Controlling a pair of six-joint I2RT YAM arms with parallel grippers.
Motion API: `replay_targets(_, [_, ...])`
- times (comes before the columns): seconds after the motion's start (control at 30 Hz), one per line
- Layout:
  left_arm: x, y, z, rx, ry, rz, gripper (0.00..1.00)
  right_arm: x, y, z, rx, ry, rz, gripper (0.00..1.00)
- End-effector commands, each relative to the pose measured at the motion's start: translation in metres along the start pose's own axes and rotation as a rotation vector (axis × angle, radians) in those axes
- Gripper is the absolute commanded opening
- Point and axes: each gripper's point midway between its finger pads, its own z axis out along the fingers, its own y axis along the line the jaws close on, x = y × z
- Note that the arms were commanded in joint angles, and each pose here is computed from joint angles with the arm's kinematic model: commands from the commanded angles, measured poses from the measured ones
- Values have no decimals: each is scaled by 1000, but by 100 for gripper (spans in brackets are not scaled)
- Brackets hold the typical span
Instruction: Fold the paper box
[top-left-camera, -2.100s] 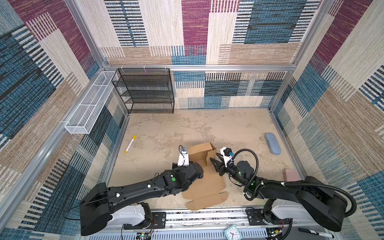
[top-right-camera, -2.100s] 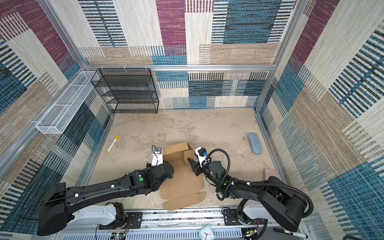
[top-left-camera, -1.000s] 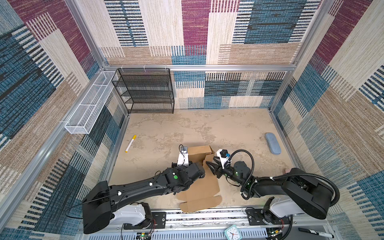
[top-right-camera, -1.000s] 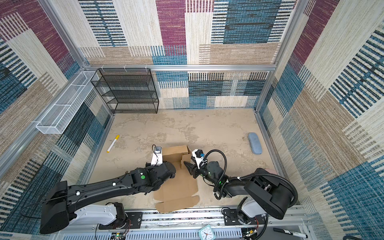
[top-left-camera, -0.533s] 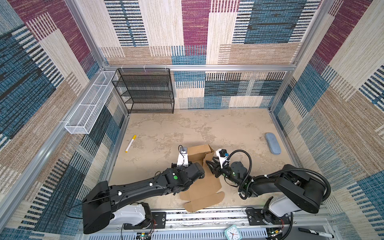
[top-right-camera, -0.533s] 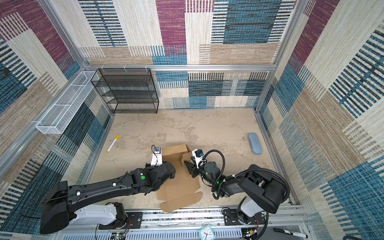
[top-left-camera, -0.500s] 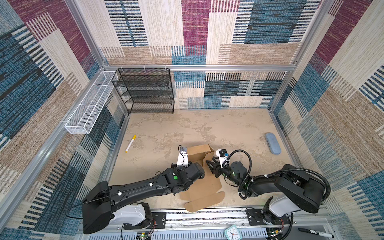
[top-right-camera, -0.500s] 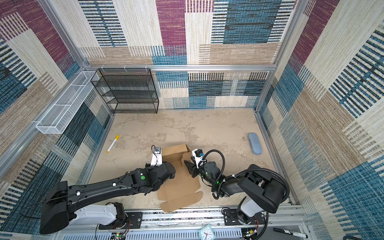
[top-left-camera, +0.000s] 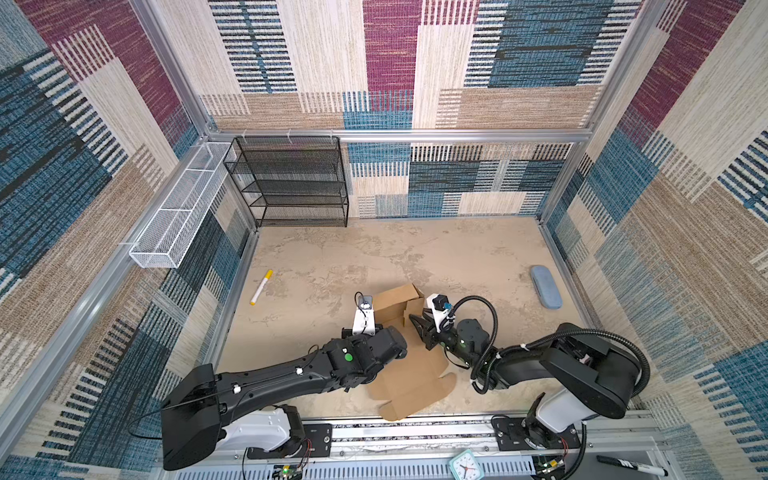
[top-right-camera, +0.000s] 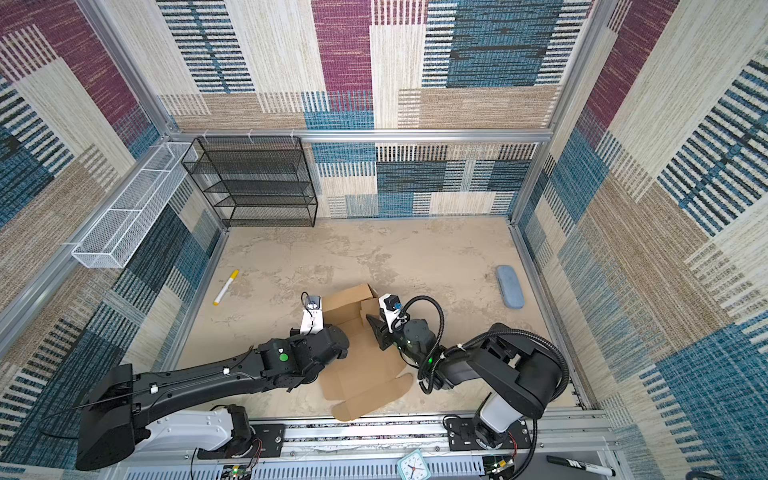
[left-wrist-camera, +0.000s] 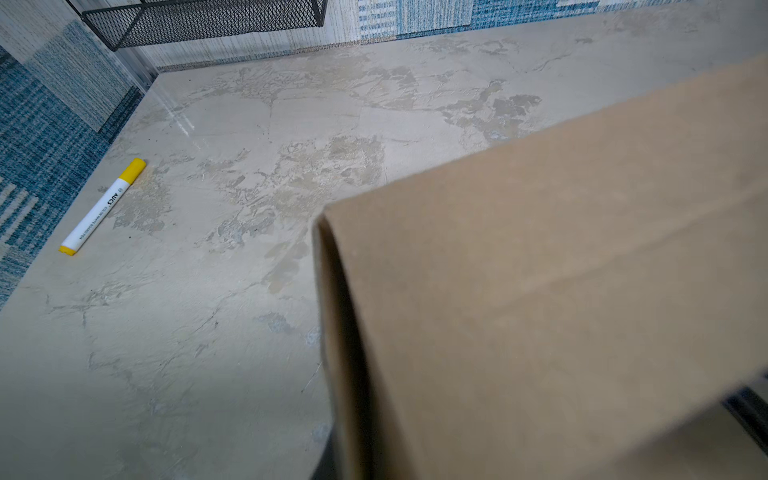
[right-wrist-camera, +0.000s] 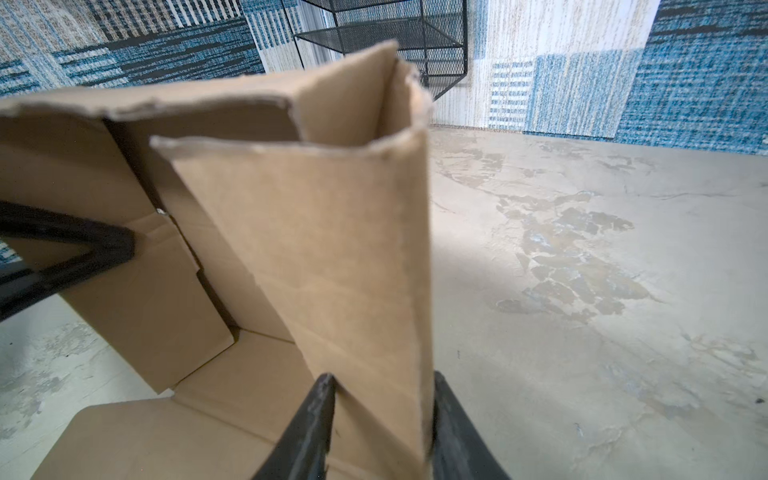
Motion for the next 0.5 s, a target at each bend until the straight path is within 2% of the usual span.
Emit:
replay_targets(0.0, [0,-5,-1,30,2,-10,0,-14,-1,-5,11,-53,-8,44])
replay_targets(0.2, [0,-1,-2,10,5,5,0,-12,1,-22,-16,-53,22,50])
replay_targets(0.47, [-3,11,-4,-71,26,17,0,-13,13,-35,-101,-64,70,53])
